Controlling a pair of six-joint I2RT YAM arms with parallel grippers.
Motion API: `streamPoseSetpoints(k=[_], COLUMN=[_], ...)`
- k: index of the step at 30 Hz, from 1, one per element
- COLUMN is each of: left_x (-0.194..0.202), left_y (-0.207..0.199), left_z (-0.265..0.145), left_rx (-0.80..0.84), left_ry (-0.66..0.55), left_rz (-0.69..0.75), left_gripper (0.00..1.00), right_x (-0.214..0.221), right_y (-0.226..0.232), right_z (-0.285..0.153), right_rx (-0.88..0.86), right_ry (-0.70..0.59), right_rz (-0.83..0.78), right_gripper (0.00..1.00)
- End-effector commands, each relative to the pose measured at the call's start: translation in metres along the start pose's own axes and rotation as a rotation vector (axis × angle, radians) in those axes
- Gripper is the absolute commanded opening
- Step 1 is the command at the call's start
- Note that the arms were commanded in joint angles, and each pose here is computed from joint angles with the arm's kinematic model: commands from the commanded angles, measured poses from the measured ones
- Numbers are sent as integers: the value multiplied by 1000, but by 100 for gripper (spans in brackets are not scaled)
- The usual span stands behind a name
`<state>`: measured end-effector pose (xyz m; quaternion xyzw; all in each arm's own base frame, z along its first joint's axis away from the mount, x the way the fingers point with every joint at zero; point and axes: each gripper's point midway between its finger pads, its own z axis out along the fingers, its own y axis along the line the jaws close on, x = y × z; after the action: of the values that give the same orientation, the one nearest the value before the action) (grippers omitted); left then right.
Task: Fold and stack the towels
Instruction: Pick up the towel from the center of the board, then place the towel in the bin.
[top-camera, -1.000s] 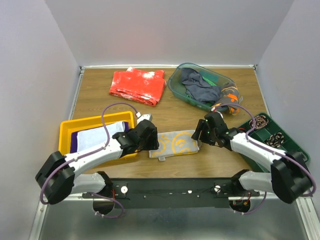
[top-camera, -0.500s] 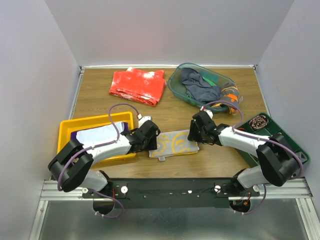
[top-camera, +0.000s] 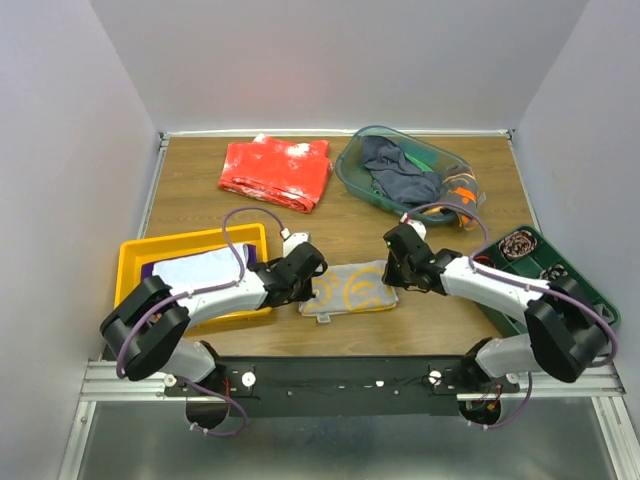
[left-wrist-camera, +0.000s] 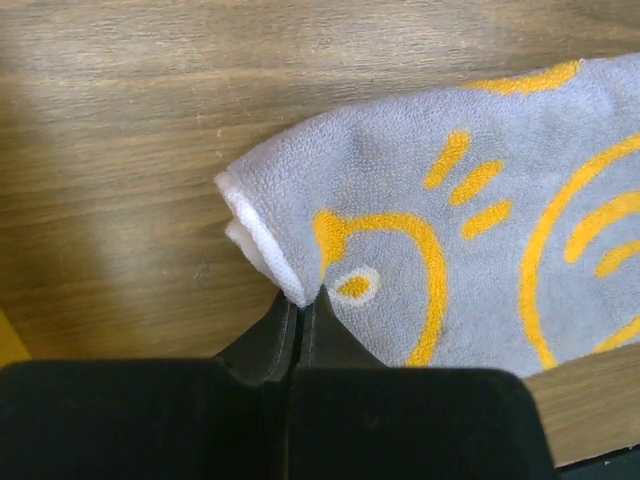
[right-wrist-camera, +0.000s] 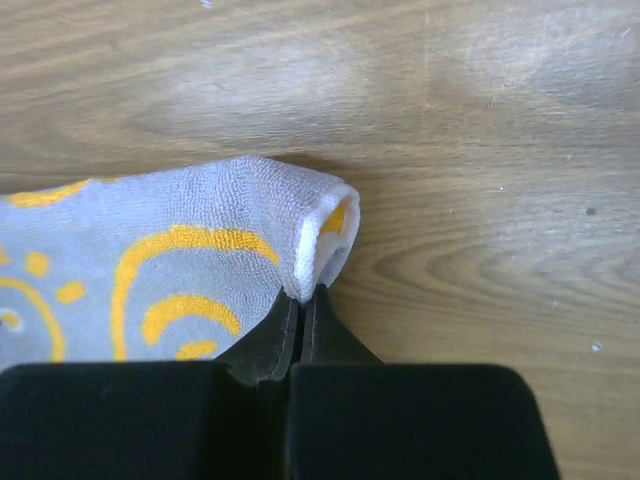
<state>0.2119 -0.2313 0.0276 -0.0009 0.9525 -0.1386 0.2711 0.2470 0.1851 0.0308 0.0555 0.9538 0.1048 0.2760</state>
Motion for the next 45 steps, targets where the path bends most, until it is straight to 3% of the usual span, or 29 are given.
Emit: streamPoseSetpoints(k=[1,7,11,19,29,31,36,45], left_x=[-34,-84,-101,-124,-134,-133,-126,-118], left_y=[7,9,31,120,228,244,265,284], left_z=[-35,-96,-127,-178,-222,-229,-237,-220], left_rx=[-79,-122,-197,-391,-807,-878,-940,-956], left_ry=[-101,-233,-286,-359,-379,-361,-336,-253], left_rz=[19,47,37,-120,-200,-207,-239,-269], left_gripper=[0,0,0,0,0,0,0,0], right_x=[-38,-66,-83,-99,-53,-34,-8,3], right_y=[25,60,113,227,354,365,400,389], right_z=[-40,-65,-86,-105,-88,-67,-61,-19], right_rx=[-74,-183,-300,-470,-604,-580,-612,-514], right_ry=[-82,-112,-129,-153,-115,-77,-36,-62], right_rz=[16,20,-3,-71,-161,-188,-235,-281], right_gripper=[1,1,1,1,1,1,1,1])
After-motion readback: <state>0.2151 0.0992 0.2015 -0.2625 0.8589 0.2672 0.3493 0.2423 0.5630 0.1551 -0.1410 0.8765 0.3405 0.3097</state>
